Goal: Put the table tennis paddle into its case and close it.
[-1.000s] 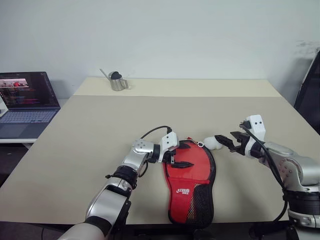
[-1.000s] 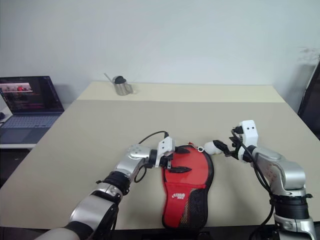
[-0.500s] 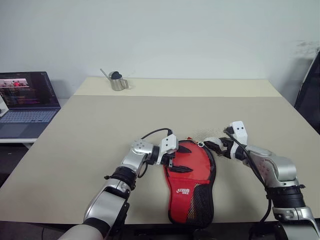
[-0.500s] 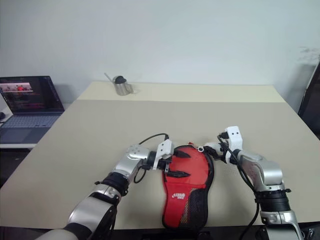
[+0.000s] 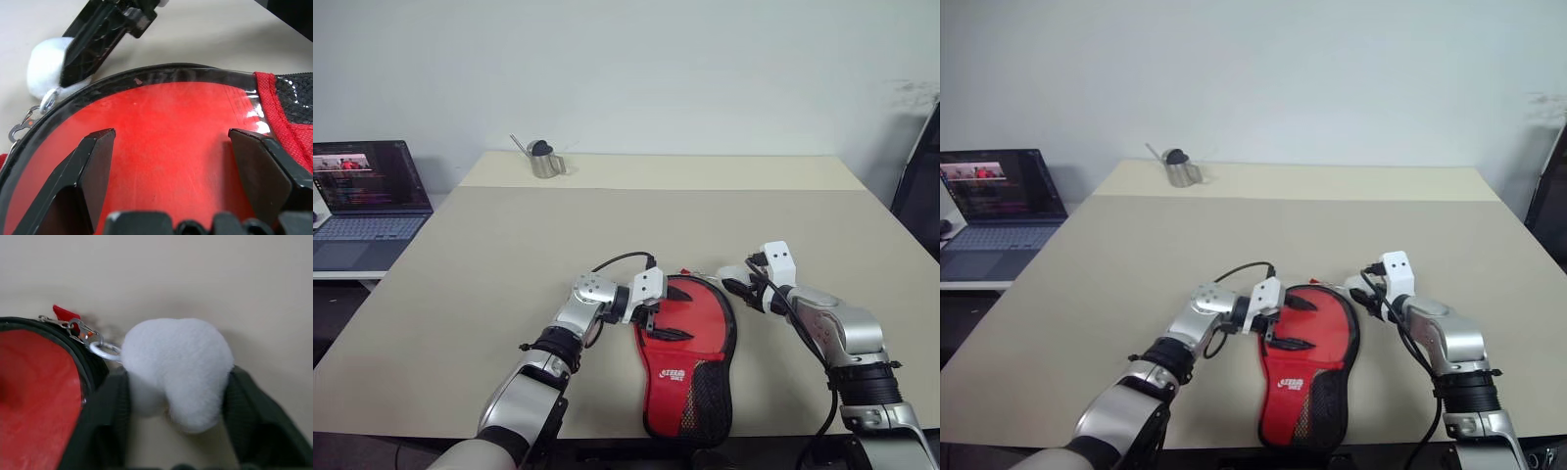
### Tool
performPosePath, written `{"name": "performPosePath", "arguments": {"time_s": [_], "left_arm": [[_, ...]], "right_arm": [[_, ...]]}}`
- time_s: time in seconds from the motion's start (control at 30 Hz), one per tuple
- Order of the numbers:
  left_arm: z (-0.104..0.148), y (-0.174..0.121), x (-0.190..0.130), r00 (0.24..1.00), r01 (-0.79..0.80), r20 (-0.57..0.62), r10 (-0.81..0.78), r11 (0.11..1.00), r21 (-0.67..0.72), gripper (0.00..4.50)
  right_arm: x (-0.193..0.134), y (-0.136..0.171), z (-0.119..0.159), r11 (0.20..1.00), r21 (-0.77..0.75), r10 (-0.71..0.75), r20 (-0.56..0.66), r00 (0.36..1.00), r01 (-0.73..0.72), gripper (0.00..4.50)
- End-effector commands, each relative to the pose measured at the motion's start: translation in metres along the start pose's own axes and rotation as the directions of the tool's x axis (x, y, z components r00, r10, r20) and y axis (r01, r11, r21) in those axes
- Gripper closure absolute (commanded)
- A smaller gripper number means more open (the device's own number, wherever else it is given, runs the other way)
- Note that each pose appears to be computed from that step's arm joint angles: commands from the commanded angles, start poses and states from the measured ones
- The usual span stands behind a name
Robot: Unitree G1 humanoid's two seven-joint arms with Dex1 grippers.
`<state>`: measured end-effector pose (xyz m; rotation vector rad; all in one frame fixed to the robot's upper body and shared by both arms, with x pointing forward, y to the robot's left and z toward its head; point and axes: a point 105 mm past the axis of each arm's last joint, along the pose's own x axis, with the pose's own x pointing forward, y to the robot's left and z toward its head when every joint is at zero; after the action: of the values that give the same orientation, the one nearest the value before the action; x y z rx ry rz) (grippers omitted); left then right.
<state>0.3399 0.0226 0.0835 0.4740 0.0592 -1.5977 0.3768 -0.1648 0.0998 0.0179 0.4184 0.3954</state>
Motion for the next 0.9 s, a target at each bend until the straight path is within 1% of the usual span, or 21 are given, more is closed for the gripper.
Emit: {"name": "performPosePath", "arguments": {"time_s": [0.03,0.07,0.13,0.23,0.37,0.47,0.53,0.6,0.77,0.9], "left_arm": [[-0.029,-0.015,0.005,0.995,0.042,-0.084,-0.049,0.996,-0.08,0.45],[-0.035,-0.019,0.005,0.992,0.052,-0.109,-0.061,0.995,-0.08,0.45],[-0.044,-0.024,0.008,0.985,0.069,-0.151,-0.081,0.994,-0.085,0.45],[-0.052,-0.029,0.013,0.978,0.082,-0.182,-0.1,0.991,-0.102,0.45],[-0.055,-0.032,0.019,0.98,0.076,-0.164,-0.11,0.977,-0.199,0.45],[-0.063,-0.038,0.021,0.973,0.09,-0.188,-0.136,0.968,-0.233,0.45],[-0.067,-0.043,0.023,0.97,0.094,-0.191,-0.151,0.956,-0.277,0.45],[-0.068,-0.044,0.026,0.97,0.093,-0.191,-0.153,0.953,-0.289,0.45],[-0.066,-0.044,0.03,0.969,0.095,-0.193,-0.153,0.955,-0.282,0.45],[-0.064,-0.043,0.033,0.969,0.1,-0.192,-0.157,0.956,-0.274,0.45]], "right_arm": [[-0.005,-0.003,0.018,1.0,-0.017,-0.018,0.06,0.998,0.019,3.15],[-0.006,-0.003,0.019,1.0,-0.019,-0.022,0.063,0.998,0.024,3.41],[-0.009,-0.005,0.021,0.999,-0.023,-0.03,0.067,0.997,0.031,3.74],[-0.016,-0.007,0.02,0.998,-0.028,-0.046,0.069,0.997,0.048,4.04],[-0.03,-0.012,0.016,0.997,-0.03,-0.07,0.062,0.996,0.072,4.14],[-0.04,-0.02,0.007,0.994,-0.027,-0.107,0.045,0.993,0.108,4.14],[-0.052,-0.031,-0.009,0.986,-0.021,-0.165,0.009,0.986,0.165,4.14],[-0.063,-0.035,-0.021,0.982,-0.016,-0.189,-0.016,0.982,0.189,4.14],[-0.091,-0.022,-0.03,0.988,-0.037,-0.153,-0.052,0.987,0.151,4.14],[-0.118,-0.005,-0.037,0.993,-0.09,-0.086,-0.113,0.99,0.076,4.14]]}}
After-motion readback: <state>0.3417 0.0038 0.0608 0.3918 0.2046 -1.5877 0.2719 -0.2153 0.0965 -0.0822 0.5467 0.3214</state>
